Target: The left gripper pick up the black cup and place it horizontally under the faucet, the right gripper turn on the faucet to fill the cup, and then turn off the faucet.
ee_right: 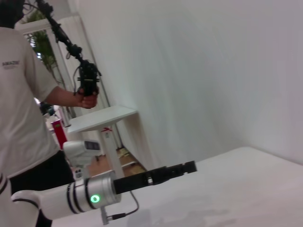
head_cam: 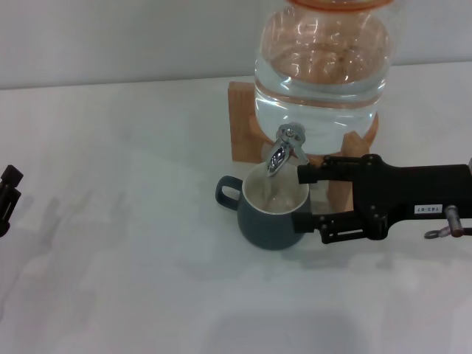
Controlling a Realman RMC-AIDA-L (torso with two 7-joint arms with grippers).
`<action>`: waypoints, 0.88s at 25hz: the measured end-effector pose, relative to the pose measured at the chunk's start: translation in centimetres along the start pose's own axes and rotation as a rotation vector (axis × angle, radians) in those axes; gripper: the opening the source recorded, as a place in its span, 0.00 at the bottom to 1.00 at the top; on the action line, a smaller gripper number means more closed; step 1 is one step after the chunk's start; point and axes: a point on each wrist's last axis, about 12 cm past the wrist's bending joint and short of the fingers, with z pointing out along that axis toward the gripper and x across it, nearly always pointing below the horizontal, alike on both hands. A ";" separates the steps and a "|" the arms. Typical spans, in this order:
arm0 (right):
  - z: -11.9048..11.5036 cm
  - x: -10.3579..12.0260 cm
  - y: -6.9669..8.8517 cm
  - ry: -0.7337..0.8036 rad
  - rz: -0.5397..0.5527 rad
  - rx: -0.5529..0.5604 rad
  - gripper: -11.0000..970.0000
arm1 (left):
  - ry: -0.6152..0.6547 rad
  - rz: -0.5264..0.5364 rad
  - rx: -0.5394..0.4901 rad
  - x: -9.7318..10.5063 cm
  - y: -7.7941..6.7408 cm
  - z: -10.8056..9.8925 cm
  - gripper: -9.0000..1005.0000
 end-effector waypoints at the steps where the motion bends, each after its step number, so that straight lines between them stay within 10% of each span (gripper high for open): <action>1: 0.1 0.0 0.0 0.001 -0.001 -0.003 0.87 | 0.000 0.000 0.000 0.0 0.0 0.0 0.46; 22: 2.5 0.0 1.8 -0.010 -0.001 -0.152 0.87 | -0.002 0.003 0.000 0.0 -0.1 0.1 0.46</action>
